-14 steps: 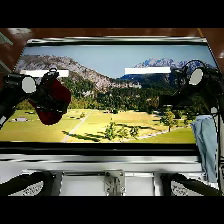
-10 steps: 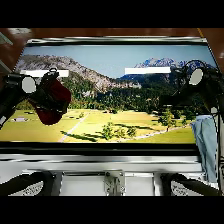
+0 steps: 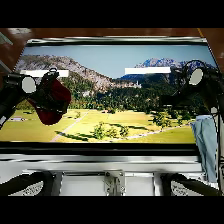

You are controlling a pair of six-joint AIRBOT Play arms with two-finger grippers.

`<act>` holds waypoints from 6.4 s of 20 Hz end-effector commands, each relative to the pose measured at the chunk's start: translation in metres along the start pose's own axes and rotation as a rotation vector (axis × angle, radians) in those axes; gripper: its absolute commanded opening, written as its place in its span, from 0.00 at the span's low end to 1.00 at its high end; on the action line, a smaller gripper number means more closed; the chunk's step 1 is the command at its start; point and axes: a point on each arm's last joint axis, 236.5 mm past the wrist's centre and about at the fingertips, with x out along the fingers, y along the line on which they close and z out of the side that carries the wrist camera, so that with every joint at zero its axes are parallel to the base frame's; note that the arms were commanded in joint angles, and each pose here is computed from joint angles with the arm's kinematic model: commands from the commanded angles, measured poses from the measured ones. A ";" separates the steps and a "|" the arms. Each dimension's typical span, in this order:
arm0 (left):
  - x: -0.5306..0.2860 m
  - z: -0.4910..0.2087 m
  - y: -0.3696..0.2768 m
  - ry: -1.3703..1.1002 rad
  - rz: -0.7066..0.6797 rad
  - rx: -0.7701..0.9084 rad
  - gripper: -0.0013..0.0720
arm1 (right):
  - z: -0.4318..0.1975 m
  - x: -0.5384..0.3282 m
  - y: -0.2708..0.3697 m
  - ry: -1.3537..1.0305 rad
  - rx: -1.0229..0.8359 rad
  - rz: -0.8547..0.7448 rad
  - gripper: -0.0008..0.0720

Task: Fold the shirts.

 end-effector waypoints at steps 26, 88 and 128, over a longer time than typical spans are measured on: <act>0.154 0.055 0.137 0.099 -0.055 -0.630 0.57 | 0.000 -0.001 0.023 0.001 -0.010 0.096 0.96; 0.021 0.051 -0.186 0.111 -0.555 0.082 0.97 | -0.097 -0.090 0.051 -0.082 0.093 0.186 0.96; 0.163 0.063 -0.124 0.047 -0.485 -0.287 0.07 | -0.106 0.089 0.086 0.338 -0.266 0.290 0.97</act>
